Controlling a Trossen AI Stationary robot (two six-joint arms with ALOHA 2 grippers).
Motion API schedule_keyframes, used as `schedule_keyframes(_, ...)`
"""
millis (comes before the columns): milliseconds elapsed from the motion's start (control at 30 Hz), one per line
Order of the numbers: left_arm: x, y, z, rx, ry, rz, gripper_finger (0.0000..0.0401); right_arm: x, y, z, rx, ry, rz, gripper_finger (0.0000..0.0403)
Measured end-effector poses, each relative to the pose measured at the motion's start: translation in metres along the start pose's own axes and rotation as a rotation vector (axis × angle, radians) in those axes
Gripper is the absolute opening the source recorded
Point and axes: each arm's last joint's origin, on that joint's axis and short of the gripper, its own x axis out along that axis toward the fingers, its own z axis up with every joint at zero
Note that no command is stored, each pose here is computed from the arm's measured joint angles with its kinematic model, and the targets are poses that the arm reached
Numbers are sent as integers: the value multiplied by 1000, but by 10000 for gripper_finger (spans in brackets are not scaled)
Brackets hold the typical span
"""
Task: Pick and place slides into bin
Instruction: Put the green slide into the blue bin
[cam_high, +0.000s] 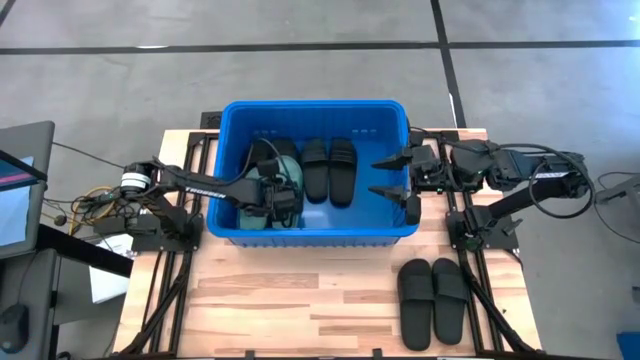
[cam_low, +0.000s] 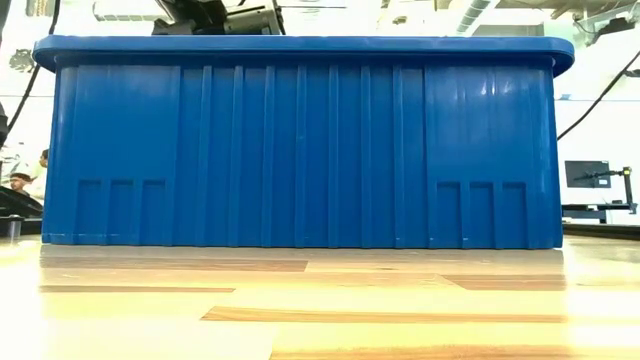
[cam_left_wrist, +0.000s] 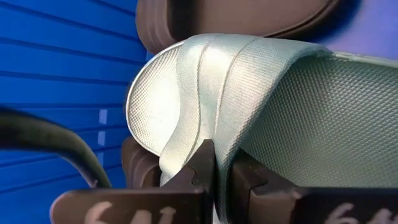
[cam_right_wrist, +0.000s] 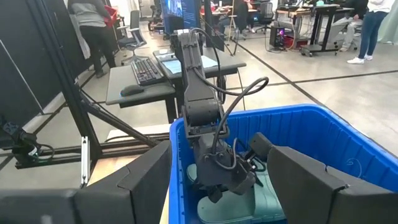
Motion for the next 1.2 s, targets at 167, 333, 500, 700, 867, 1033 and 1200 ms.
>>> schedule_keyframes(167,-3,-4,0,-11,-5,-15,0,0,0,-1,-2,8,-1,249)
schedule_keyframes(333,-4,-6,0,-26,-7,-38,0,0,0,-1,-2,10,-1,249)
schedule_keyframes(500,-4,-7,0,-32,-6,-67,0,0,0,-1,-2,10,-1,249)
schedule_keyframes(700,-4,-6,0,-60,-3,-62,4,0,0,-1,-3,14,-1,249)
schedule_keyframes(867,-4,-6,0,-61,-3,-57,43,0,0,-1,-3,14,-1,249)
schedule_keyframes(1033,-4,-7,-1,-47,-1,-72,100,0,0,-1,-3,15,2,249)
schedule_keyframes(1200,0,-4,-2,-9,16,-134,154,0,0,-3,-6,29,2,249)
